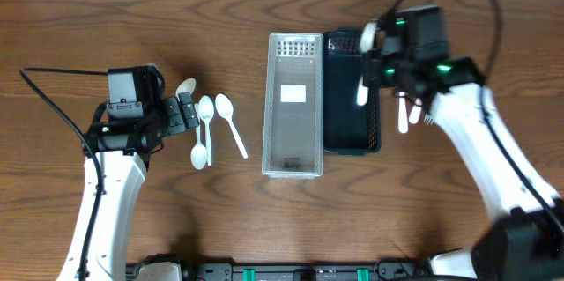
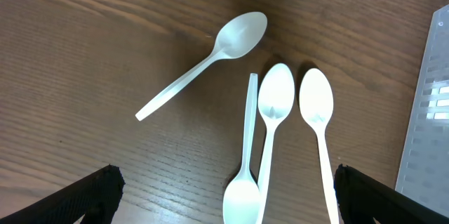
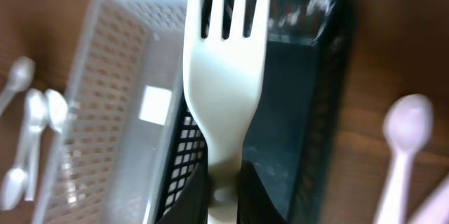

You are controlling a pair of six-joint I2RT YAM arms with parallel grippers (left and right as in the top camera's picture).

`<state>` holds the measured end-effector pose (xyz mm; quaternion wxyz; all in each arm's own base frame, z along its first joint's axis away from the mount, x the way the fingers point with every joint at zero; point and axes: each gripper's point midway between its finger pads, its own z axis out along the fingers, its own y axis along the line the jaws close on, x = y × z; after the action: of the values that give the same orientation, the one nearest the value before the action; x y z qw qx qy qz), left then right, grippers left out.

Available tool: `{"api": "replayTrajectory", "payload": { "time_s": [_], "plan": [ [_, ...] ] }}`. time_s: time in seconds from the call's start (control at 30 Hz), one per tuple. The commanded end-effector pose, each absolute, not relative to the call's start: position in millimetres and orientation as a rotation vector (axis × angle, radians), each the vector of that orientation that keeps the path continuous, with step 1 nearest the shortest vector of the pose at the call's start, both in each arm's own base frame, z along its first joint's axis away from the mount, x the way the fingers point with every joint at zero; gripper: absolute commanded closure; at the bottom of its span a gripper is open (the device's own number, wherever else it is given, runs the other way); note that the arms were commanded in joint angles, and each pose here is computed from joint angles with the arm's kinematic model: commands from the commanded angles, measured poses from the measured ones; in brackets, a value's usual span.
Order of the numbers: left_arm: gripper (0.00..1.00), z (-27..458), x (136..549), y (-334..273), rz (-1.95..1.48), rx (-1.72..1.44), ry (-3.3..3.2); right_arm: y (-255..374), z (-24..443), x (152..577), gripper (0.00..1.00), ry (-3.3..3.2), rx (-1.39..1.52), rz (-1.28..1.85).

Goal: Pack container
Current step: 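Carry the fork left and drop it into the black basket, then move right gripper back and grasp the mint-green knife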

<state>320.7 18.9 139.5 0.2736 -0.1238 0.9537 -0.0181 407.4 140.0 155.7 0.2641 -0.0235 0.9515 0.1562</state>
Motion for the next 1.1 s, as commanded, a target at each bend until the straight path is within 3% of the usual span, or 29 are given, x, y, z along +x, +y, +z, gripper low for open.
{"api": "replayTrajectory", "payload": {
  "time_s": [0.0,0.1,0.17,0.23,0.33,0.4,0.53,0.7,1.07],
  "plan": [
    [0.02,143.8,324.6,22.8,-0.029,-0.331,2.556,137.4,106.4,411.1,0.99,2.676,0.019,0.331],
    [0.02,143.8,324.6,22.8,-0.029,-0.331,2.556,150.4,80.2,407.5,0.98,2.745,-0.01,0.416],
    [0.02,143.8,324.6,22.8,-0.029,-0.331,2.556,151.3,78.6,407.6,0.74,2.747,-0.046,0.422],
    [0.02,143.8,324.6,22.8,-0.029,-0.331,2.556,145.5,93.7,412.5,0.64,2.716,-0.053,0.418],
    [0.02,143.8,324.6,22.8,-0.029,-0.331,2.556,122.9,131.7,424.0,0.38,2.636,-0.012,0.386],
    [0.02,143.8,324.6,22.8,-0.029,-0.331,2.556,94.9,158.5,430.8,0.32,2.576,0.063,0.328],
    [0.02,143.8,324.6,22.8,-0.029,-0.331,2.556,19.7,183.1,429.3,0.32,2.513,0.286,0.166],
    [0.02,143.8,324.6,22.8,-0.029,-0.331,2.556,-68.3,149.3,403.1,0.36,2.59,0.625,-0.041],
    [0.02,143.8,324.6,22.8,-0.029,-0.331,2.556,-89.5,41.7,398.6,0.4,2.782,0.841,-0.04]
  ]
}}
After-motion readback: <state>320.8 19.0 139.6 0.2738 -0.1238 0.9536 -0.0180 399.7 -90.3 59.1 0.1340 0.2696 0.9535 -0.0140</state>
